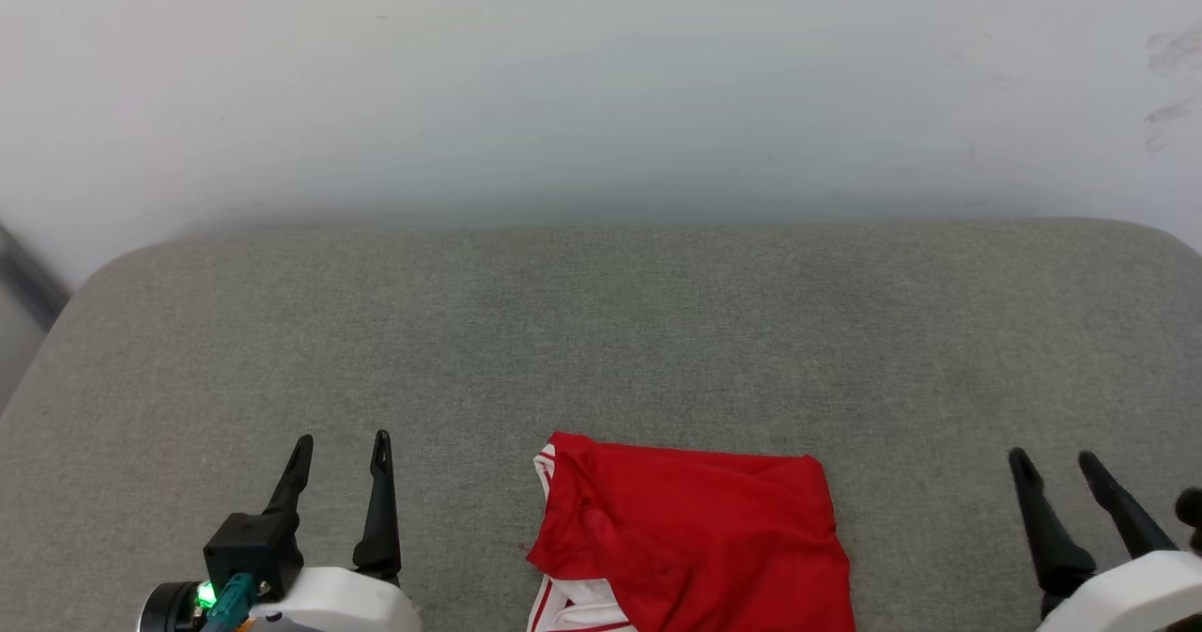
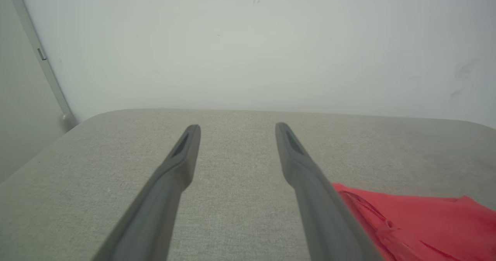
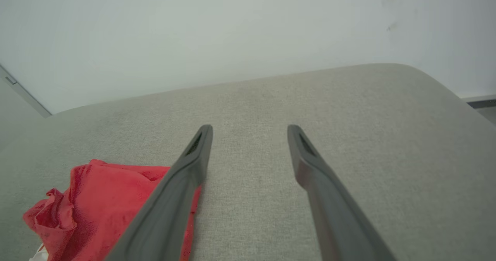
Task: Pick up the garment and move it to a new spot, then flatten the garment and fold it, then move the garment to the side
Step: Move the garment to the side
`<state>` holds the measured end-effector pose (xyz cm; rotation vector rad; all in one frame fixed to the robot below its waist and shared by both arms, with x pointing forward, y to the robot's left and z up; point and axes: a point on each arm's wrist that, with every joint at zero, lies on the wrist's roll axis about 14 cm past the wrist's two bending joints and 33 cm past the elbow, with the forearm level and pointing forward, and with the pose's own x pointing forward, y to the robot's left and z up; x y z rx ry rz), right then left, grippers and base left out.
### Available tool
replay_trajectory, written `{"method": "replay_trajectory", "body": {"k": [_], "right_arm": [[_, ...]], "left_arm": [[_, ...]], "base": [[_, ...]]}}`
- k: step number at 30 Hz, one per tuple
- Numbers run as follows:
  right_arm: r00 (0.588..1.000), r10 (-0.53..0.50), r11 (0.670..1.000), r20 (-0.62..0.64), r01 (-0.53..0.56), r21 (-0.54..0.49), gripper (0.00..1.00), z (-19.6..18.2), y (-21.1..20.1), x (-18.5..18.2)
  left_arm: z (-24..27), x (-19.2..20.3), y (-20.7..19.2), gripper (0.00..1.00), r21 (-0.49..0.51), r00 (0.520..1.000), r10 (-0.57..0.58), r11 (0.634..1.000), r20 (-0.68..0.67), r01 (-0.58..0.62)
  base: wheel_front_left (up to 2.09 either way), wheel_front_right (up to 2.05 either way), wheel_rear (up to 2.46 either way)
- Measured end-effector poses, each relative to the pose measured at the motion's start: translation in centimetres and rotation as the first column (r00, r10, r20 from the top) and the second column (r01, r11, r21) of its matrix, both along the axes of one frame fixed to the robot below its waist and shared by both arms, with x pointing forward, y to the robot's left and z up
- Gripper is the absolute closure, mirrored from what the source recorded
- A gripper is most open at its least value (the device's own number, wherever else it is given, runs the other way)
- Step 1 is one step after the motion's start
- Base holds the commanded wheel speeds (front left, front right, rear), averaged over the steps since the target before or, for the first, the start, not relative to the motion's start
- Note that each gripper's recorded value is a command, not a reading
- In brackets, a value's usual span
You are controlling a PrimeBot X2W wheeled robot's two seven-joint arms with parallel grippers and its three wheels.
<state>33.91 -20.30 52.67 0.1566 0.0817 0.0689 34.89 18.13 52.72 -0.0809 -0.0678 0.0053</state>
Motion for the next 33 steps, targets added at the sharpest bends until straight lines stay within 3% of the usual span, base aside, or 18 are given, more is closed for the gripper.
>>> {"method": "replay_trajectory", "body": {"k": [4, 7, 11, 15, 20, 26, 30, 31, 32, 33], "right_arm": [[0.982, -0.055, 0.993, -0.178, 0.072, 0.091, 0.00, -3.0, -3.3, 0.0], [0.941, -0.063, 0.983, -0.332, 0.115, 0.140, 0.00, -5.6, -5.4, 0.1], [0.827, 0.016, 0.966, -0.562, 0.133, 0.223, 0.00, -9.8, -5.4, -0.8], [0.699, 0.153, 0.933, -0.698, 0.132, 0.336, 0.00, -12.5, -2.7, -1.2], [0.575, 0.365, 0.875, -0.732, 0.056, 0.481, 0.00, -13.8, 4.0, -0.6], [0.503, 0.522, 0.794, -0.689, 0.009, 0.608, 0.00, -14.1, 9.1, 0.4], [0.472, 0.564, 0.772, -0.677, -0.011, 0.636, 0.00, -14.3, 10.8, 0.5], [0.468, 0.574, 0.765, -0.672, -0.015, 0.643, 0.54, -14.3, 11.2, 0.6], [0.468, 0.581, 0.761, -0.667, -0.020, 0.648, 0.83, -14.2, 11.4, 0.6], [0.470, 0.582, 0.761, -0.663, -0.029, 0.648, 1.00, -14.2, 11.6, 0.7]], "left_arm": [[0.2, 0.1, 0.7, 0.00, -0.007, 1.000, 0.024, 1.000, 0.010, -0.024], [0.5, 0.0, 1.1, 0.00, -0.018, 0.999, 0.048, 0.999, 0.020, -0.048], [1.6, 0.0, 1.5, 0.00, -0.019, 0.996, 0.066, 0.998, 0.061, -0.065], [1.9, 0.1, 2.1, 0.00, -0.014, 0.994, 0.077, 0.997, 0.078, -0.076], [1.7, 0.5, 2.8, 0.00, -0.010, 0.992, 0.100, 0.995, 0.078, -0.099], [1.0, 0.9, 3.5, 0.00, -0.001, 0.991, 0.119, 0.993, 0.059, -0.120], [0.5, 0.8, 4.0, 0.00, 0.010, 0.990, 0.130, 0.991, 0.049, -0.131], [0.5, 0.8, 4.1, 0.00, 0.011, 0.990, 0.130, 0.991, 0.047, -0.130], [0.4, 0.8, 4.1, 0.00, 0.011, 0.991, 0.129, 0.992, 0.046, -0.129], [0.4, 0.9, 4.1, 0.00, 0.014, 0.991, 0.129, 0.991, 0.047, -0.129]], "base": [[0.00, 0.00, 0.00], [0.00, 0.00, 0.00], [0.00, 0.00, 0.00], [0.00, 0.00, 0.00], [0.00, 0.00, 0.00], [0.00, 0.00, 0.00], [0.00, 0.00, 0.00], [0.00, 0.00, 0.00], [0.00, 0.00, 0.00], [0.00, 0.00, 0.00]]}}
